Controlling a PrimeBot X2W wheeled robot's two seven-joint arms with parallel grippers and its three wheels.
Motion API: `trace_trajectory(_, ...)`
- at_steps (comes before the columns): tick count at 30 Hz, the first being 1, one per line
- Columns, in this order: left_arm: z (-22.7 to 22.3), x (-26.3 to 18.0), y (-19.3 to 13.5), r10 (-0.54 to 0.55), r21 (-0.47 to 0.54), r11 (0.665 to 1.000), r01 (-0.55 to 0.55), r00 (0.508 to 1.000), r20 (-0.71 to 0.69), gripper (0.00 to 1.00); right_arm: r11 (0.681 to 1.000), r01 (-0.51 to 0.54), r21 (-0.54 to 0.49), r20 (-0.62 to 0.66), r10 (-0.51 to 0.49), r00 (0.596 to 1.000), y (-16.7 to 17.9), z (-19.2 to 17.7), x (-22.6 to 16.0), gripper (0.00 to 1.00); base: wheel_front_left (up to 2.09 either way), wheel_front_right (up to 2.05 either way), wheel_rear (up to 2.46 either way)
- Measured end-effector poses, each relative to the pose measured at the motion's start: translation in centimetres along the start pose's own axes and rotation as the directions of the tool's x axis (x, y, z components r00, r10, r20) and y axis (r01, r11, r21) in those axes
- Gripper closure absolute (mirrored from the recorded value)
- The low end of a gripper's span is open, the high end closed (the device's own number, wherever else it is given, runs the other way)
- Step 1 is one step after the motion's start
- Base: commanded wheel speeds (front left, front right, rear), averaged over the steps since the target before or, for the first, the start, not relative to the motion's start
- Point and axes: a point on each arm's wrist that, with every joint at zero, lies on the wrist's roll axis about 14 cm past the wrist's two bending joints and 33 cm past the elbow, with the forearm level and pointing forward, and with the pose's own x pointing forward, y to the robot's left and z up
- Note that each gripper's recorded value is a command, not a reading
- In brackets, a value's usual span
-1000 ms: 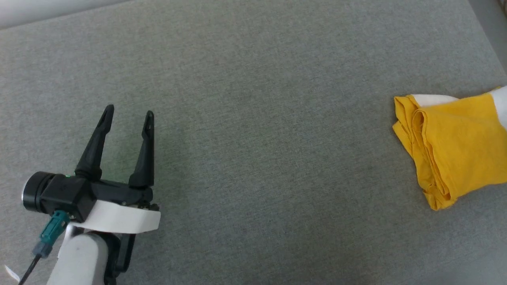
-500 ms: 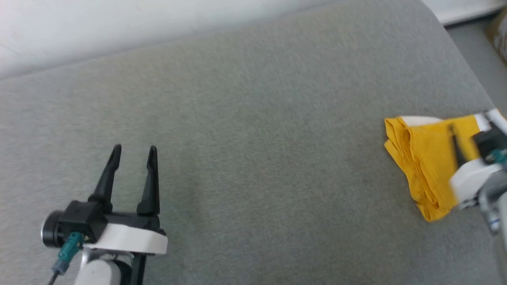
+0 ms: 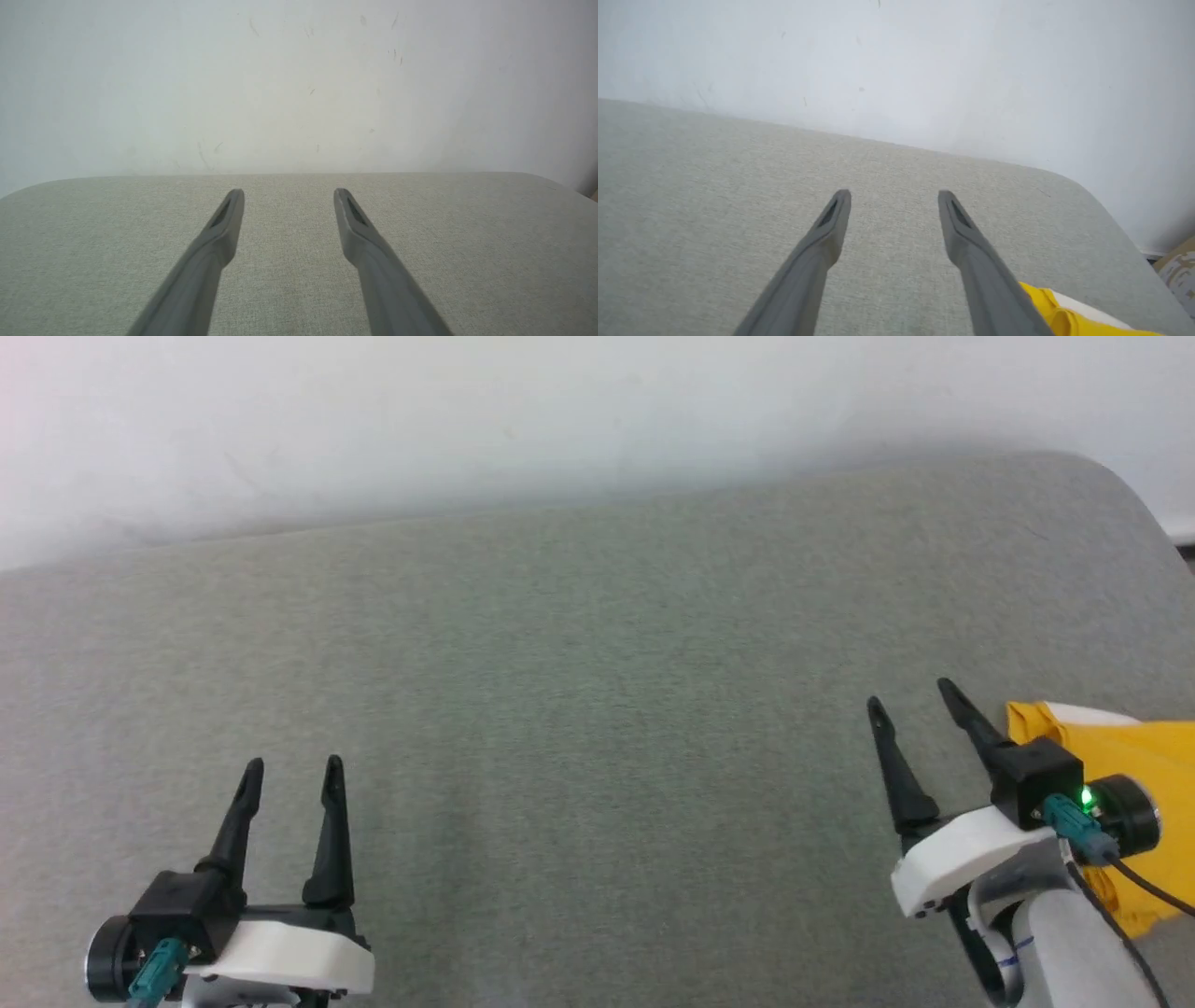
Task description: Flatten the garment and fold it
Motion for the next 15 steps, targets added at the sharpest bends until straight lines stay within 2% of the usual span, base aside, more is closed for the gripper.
trace_trajectory(2, 0.6, -0.7, 1.2, 0.031, 0.016, 0.999, -0.031, 0.999, 0.012, 0.00, 0.997, -0.013, 0.071, 0.040, 0.010, 0.999, 1.4, 1.1, 0.1, 0.00, 0.00, 0.00, 0.00)
trace_trajectory(5, 1.1, -2.0, 3.0, 0.083, 0.043, 0.996, -0.084, 0.996, 0.021, 0.00, 0.993, -0.025, 0.116, 0.090, 0.015, 0.996, 2.3, 2.5, -0.2, 0.00, 0.00, 0.00, 0.00)
trace_trajectory(15, 2.0, -5.7, 6.8, 0.180, 0.076, 0.980, -0.182, 0.983, 0.031, 0.00, 0.984, -0.058, 0.171, 0.145, 0.033, 0.989, 3.8, 4.6, -3.1, 0.00, 0.00, 0.00, 0.00)
